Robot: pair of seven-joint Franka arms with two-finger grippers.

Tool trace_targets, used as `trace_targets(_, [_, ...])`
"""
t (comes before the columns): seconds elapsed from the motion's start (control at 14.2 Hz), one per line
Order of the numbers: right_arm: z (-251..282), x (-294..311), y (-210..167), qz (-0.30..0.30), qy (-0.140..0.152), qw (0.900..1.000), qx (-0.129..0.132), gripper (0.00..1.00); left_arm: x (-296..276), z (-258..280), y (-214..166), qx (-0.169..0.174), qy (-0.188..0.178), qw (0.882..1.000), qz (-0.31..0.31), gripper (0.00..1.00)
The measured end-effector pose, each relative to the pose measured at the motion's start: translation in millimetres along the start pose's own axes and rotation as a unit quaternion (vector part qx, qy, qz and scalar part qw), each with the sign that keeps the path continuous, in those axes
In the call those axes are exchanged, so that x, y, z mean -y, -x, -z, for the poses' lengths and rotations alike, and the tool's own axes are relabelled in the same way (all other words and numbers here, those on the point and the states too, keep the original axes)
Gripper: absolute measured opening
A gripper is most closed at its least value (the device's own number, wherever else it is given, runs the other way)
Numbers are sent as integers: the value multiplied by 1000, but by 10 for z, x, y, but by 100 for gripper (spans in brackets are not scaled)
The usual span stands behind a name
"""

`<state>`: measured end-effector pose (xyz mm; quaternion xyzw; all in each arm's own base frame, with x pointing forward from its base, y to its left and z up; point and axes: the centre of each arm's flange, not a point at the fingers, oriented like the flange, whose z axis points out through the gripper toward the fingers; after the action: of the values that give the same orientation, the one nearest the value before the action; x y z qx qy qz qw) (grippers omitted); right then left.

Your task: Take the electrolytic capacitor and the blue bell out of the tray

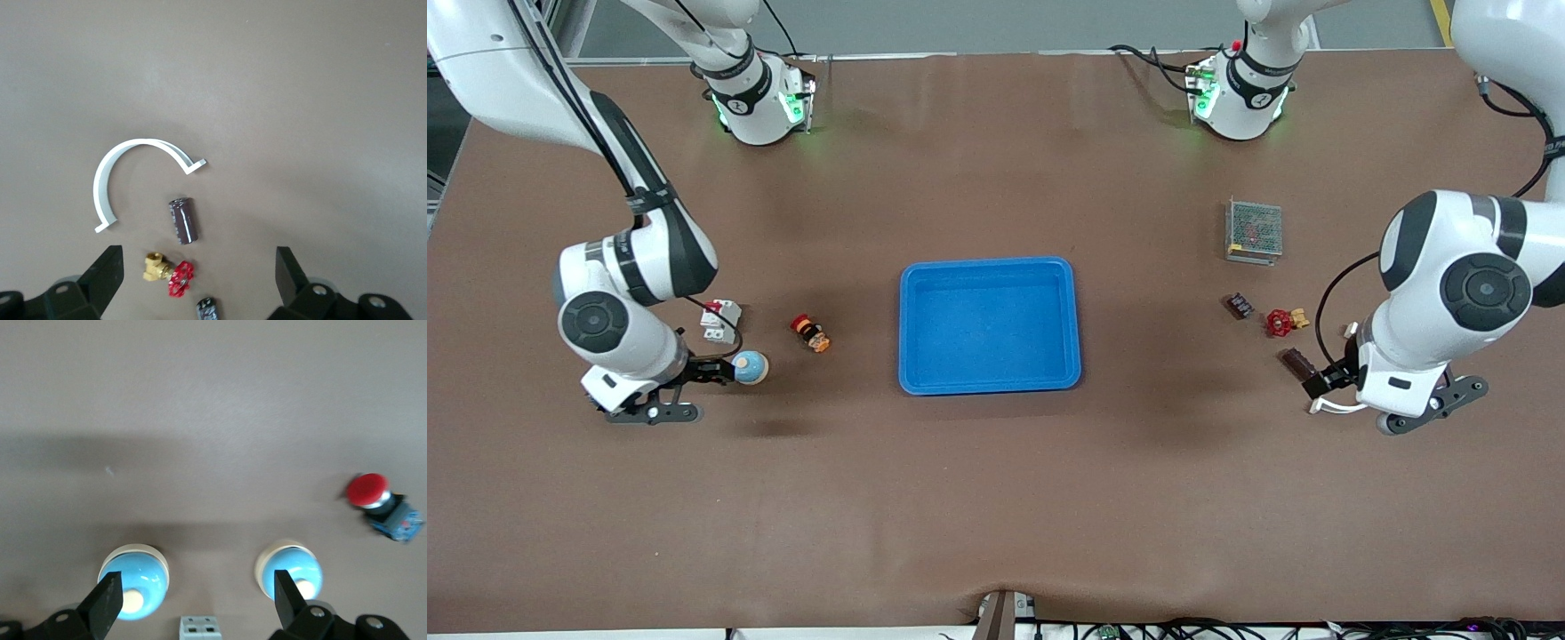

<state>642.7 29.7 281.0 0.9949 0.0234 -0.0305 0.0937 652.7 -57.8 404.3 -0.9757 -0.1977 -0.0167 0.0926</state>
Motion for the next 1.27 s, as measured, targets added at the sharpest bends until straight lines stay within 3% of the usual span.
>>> trace_targets(0.49, [1172,-872,-198,15,-44,997,59,100,-8,766,115,-5,-14,998,-58,100])
trace_targets(0.7, [1680,-1070,-98,1,-43,996,73,100,26,1100,251,-8,-4,994,-106,100])
trace_targets(0.91, [2382,-1051,173,-19,-40,996,72,100,182,1454,395,-11,-15,988,-156,100])
trace_targets(1.27, [3274,-1350,809,-61,-93,993,46,100,686,1914,434,-20,24,983,-180,100])
